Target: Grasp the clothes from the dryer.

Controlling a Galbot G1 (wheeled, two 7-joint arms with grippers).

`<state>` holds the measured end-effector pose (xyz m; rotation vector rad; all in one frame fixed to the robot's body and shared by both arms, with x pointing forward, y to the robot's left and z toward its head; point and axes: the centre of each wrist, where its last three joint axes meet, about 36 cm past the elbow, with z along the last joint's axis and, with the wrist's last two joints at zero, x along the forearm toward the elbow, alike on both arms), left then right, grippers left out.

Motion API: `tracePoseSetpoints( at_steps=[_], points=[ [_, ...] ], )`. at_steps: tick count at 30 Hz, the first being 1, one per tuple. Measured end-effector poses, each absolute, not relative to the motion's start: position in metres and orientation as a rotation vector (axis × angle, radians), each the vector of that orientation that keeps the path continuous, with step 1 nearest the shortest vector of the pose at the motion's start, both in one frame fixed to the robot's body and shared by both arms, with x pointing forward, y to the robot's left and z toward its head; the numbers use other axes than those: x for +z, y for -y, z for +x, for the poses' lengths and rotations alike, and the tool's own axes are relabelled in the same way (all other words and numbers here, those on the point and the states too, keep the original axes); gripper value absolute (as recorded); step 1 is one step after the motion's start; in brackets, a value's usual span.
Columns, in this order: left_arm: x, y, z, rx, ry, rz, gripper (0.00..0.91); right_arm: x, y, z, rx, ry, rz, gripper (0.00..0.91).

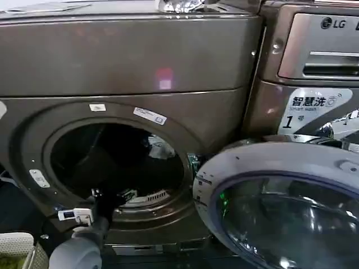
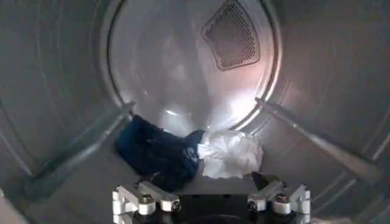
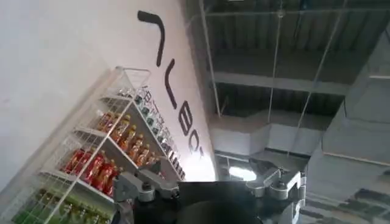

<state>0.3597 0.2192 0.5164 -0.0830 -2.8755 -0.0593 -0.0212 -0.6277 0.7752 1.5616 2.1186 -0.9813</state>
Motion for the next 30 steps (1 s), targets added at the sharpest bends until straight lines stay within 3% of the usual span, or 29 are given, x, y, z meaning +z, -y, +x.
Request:
tracePoseSetpoints(
  at_steps=[30],
  points=[
    [0.5173,-0.2188,0.3615,-0.058,2.883,-0.086,0.907,0.7747,0.626,-0.0239,-1.014,-2.117,1.575,0.907]
  ],
)
